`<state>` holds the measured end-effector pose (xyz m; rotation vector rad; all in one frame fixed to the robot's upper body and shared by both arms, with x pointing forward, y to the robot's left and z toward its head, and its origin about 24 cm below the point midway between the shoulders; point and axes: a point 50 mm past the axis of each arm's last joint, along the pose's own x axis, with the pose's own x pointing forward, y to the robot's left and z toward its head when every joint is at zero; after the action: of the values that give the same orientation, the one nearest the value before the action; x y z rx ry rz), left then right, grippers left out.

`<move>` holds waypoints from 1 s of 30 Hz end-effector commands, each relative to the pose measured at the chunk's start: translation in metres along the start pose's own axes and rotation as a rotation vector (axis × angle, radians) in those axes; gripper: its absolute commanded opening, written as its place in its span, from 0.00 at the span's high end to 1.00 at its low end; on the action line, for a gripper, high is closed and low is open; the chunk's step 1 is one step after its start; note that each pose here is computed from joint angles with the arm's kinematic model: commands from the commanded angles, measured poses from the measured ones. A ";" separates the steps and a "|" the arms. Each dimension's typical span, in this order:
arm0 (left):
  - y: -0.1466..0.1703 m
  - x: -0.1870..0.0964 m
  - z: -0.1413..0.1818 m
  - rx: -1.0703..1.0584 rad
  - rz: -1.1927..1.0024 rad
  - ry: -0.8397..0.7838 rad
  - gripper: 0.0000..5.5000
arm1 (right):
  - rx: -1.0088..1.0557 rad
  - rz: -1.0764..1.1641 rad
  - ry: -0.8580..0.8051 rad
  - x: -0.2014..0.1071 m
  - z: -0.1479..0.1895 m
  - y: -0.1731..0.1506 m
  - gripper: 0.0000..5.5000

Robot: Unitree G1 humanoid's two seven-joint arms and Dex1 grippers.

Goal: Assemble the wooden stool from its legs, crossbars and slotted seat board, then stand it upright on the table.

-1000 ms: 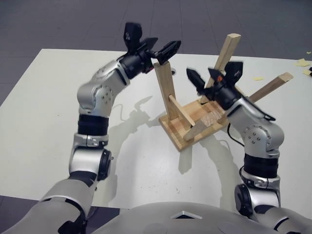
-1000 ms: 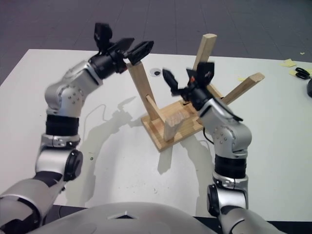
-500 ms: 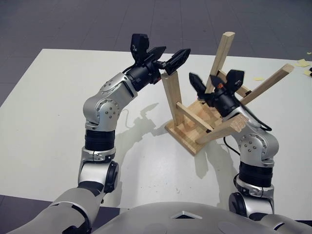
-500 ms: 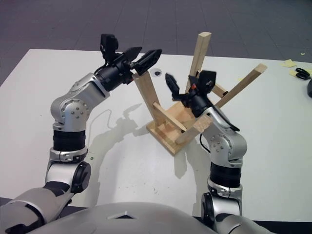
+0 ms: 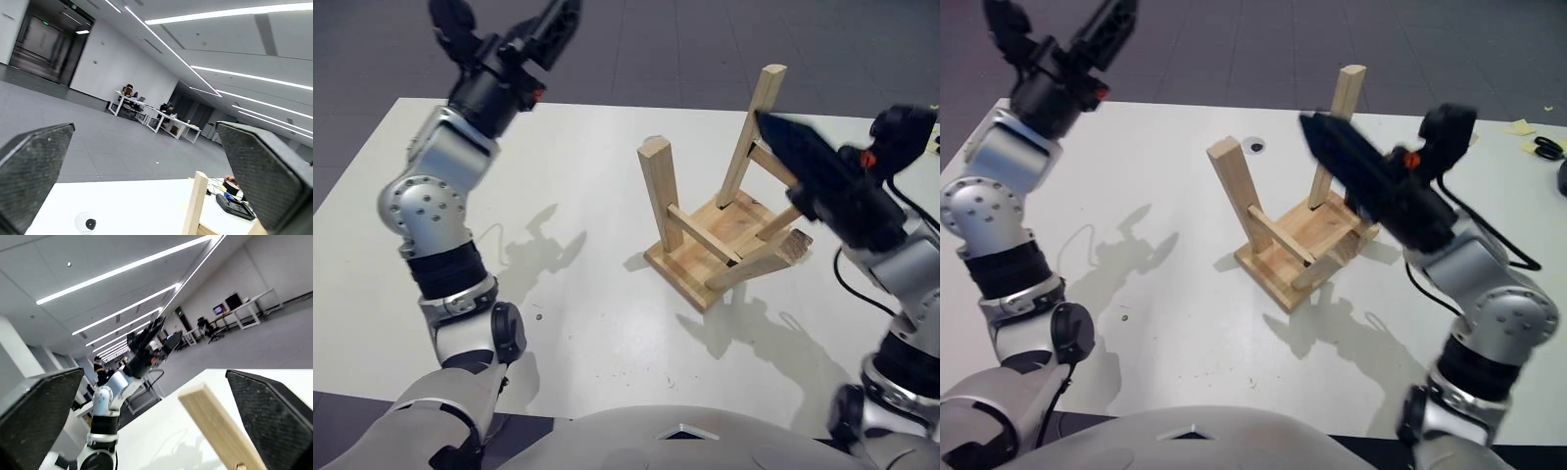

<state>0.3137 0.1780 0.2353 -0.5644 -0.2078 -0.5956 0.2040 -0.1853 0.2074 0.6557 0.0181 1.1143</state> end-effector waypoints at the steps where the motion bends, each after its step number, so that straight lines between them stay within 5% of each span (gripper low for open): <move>1: -0.005 -0.008 -0.018 -0.025 0.009 0.046 0.02 | -0.132 0.009 0.279 0.002 -0.015 0.006 0.02; 10: -0.021 -0.019 -0.051 -0.097 0.054 0.068 0.02 | -0.384 -0.114 0.396 0.009 0.003 -0.027 0.02; 17: -0.036 -0.008 -0.068 -0.103 0.019 0.106 0.02 | -0.454 -0.211 0.221 0.054 -0.024 -0.051 0.02; 23: -0.033 -0.008 -0.069 -0.095 0.035 0.097 0.02 | -0.349 -0.222 -0.124 0.076 0.035 -0.048 0.02; 30: -0.040 0.002 -0.062 -0.038 -0.003 0.077 0.02 | -0.304 -0.310 -0.266 0.058 0.059 -0.050 0.02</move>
<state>0.2907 0.1173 0.1936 -0.6157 -0.0980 -0.6119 0.2897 -0.1768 0.2416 0.4337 -0.2248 0.7370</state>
